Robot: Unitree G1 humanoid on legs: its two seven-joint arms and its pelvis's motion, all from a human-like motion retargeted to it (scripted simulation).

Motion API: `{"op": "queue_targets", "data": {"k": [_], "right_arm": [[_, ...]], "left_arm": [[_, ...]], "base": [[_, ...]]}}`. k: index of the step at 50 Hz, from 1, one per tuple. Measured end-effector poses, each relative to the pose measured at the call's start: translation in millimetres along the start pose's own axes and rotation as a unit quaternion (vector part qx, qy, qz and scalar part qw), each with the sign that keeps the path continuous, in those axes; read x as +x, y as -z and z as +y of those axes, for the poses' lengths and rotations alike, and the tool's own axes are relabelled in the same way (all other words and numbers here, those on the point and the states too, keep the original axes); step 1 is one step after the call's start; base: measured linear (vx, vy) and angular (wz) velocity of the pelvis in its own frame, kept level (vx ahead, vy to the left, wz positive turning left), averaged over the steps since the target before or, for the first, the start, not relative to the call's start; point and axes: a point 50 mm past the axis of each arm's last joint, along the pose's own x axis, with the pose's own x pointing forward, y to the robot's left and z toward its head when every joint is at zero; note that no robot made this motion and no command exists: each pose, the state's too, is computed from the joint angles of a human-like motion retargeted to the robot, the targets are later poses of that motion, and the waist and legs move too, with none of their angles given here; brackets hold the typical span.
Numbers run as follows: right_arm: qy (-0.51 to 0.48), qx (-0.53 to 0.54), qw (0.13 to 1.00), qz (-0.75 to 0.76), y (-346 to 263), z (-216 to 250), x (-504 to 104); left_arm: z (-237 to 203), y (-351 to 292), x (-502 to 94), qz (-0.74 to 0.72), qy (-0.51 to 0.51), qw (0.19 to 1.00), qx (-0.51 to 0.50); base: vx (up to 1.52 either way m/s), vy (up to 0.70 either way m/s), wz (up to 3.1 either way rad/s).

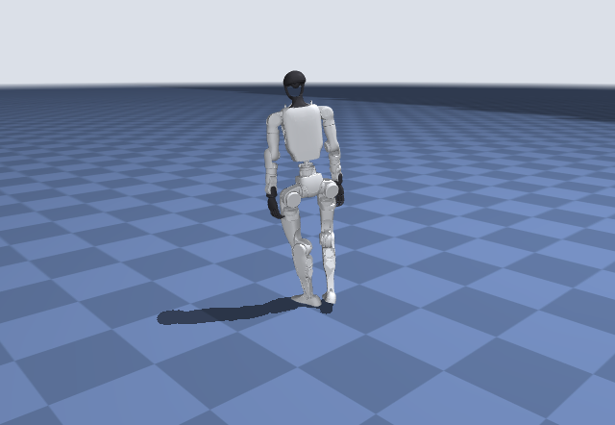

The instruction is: In place motions

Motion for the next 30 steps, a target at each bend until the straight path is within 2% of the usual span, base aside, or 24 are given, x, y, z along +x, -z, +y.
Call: {"op": "queue_targets", "data": {"k": [8,17,30], "right_arm": [[0.004,-0.01,1.0,0.03,12.5,1.6,0.2],[-0.019,0.031,0.994,0.106,46.4,14.8,-2.1],[-0.02,0.017,0.998,0.065,26.1,15.3,0.7]], "left_arm": [[-11.7,-6.7,1.5,-0.011,0.019,1.0,0.015],[-18.3,21.0,2.6,0.032,0.021,0.999,0.022],[-11.8,53.2,-0.6,0.08,0.013,0.997,0.002]], "base": [[0.14,-0.16,1.13],[0.14,-0.06,0.6],[0.02,-0.01,0.13]]}}
